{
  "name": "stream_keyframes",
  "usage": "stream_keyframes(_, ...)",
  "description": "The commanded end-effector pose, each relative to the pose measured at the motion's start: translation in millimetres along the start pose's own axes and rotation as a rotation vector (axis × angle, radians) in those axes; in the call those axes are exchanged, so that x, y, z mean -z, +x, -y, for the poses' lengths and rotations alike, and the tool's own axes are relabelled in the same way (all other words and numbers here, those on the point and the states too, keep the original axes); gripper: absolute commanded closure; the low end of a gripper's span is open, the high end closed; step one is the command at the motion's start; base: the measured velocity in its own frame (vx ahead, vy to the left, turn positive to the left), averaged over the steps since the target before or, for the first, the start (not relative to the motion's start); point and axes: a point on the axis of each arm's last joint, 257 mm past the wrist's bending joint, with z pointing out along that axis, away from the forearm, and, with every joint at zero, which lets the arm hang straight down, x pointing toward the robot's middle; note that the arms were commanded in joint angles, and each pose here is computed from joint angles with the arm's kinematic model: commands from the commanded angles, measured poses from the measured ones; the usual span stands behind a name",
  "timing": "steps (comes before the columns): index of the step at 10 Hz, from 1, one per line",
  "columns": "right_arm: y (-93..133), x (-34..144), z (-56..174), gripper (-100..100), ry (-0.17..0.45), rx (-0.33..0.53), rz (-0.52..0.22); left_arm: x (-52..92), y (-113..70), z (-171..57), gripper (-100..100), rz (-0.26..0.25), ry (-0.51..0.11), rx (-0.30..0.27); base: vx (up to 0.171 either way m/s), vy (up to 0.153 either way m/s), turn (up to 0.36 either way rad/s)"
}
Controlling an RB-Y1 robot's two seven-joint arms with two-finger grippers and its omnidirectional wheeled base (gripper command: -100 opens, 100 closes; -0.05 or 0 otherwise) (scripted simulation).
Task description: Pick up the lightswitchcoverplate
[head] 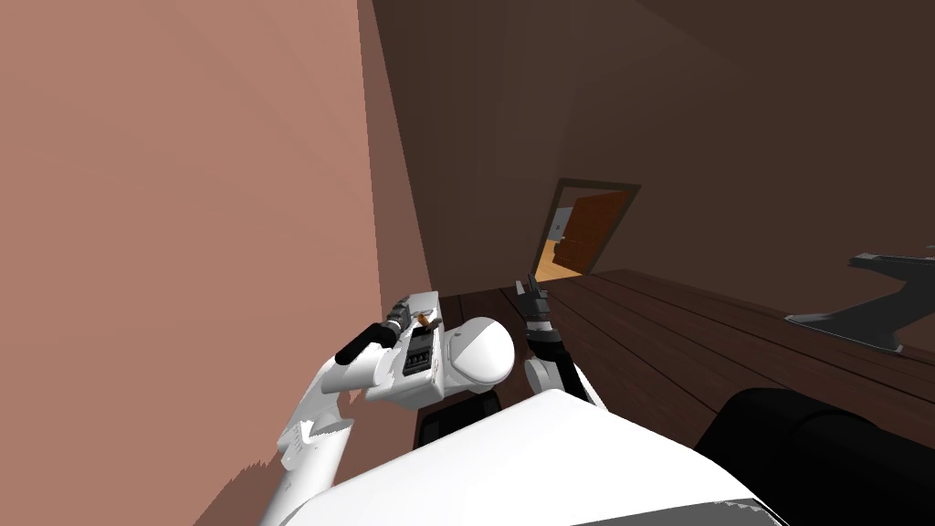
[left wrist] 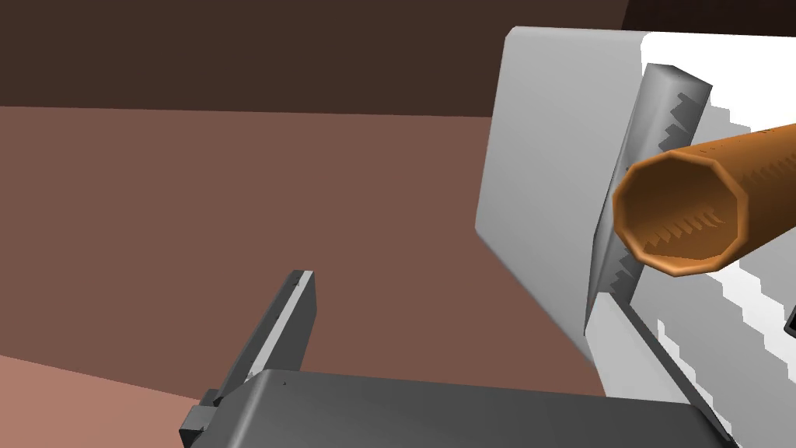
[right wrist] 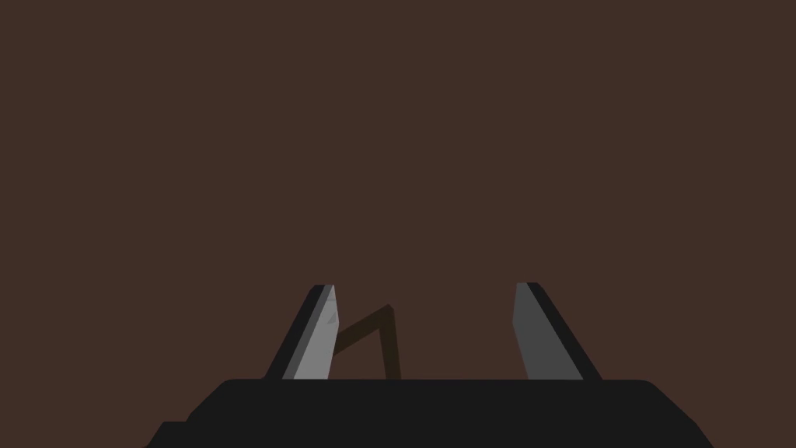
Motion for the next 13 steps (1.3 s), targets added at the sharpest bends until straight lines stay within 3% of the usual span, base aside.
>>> stream_keyframes(1,0.0,0.0,0.0,0,0.000,0.000,0.000,-2.0,0.5,-10.8,-100,0.000,-0.048,0.004,0.007,0.019,-0.010)
stream_keyframes(13,0.0,0.0,0.0,0,0.000,0.000,0.000,-4.6,-6.2,-64.2,-100,0.019,-0.320,-0.005,0.007,0.015,-0.005)
